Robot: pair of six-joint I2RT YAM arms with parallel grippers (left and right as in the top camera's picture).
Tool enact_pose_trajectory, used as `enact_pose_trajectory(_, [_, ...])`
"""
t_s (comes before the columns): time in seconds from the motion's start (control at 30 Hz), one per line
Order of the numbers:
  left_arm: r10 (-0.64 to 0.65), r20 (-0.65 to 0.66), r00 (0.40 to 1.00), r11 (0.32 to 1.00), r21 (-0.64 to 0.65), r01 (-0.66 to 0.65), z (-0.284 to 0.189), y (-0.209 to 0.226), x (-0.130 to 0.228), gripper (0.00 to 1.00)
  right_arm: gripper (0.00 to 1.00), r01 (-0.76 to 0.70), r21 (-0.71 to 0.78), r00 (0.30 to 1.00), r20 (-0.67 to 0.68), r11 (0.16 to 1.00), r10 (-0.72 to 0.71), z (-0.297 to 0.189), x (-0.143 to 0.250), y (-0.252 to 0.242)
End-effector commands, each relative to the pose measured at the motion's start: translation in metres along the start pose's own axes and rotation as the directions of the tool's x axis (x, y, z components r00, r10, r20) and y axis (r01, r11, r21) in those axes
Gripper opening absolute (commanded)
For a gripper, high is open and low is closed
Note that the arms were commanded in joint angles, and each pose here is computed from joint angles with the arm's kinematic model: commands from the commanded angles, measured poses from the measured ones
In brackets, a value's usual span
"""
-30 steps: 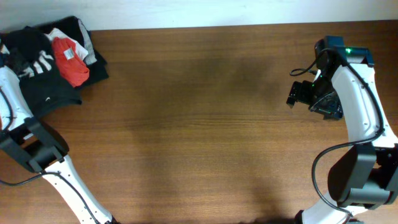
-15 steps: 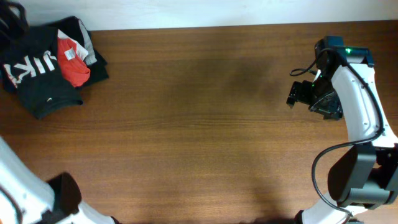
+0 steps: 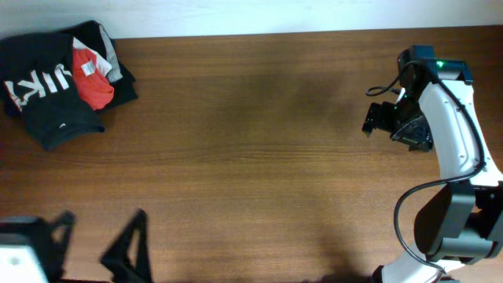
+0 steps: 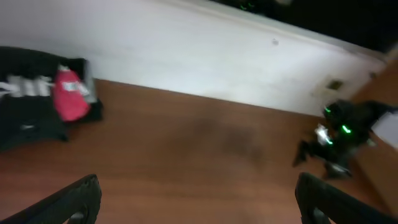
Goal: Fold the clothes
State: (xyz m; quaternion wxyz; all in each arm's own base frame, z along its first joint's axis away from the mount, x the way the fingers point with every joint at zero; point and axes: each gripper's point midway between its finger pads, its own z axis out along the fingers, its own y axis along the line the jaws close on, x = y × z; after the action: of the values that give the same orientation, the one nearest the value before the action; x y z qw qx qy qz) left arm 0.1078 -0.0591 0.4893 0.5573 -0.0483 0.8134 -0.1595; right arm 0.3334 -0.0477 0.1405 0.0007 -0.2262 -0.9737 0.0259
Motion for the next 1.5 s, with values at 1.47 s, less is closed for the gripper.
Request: enact_pose_trajectory(1.47, [0.332, 0.425, 0.842, 0.939, -0.062, -0.339, 0.209, 0.126, 0.193, 0.99, 0.99, -0.013, -0.006, 1.0, 0.024, 1.0, 0.013, -0.007, -0.002, -0.001])
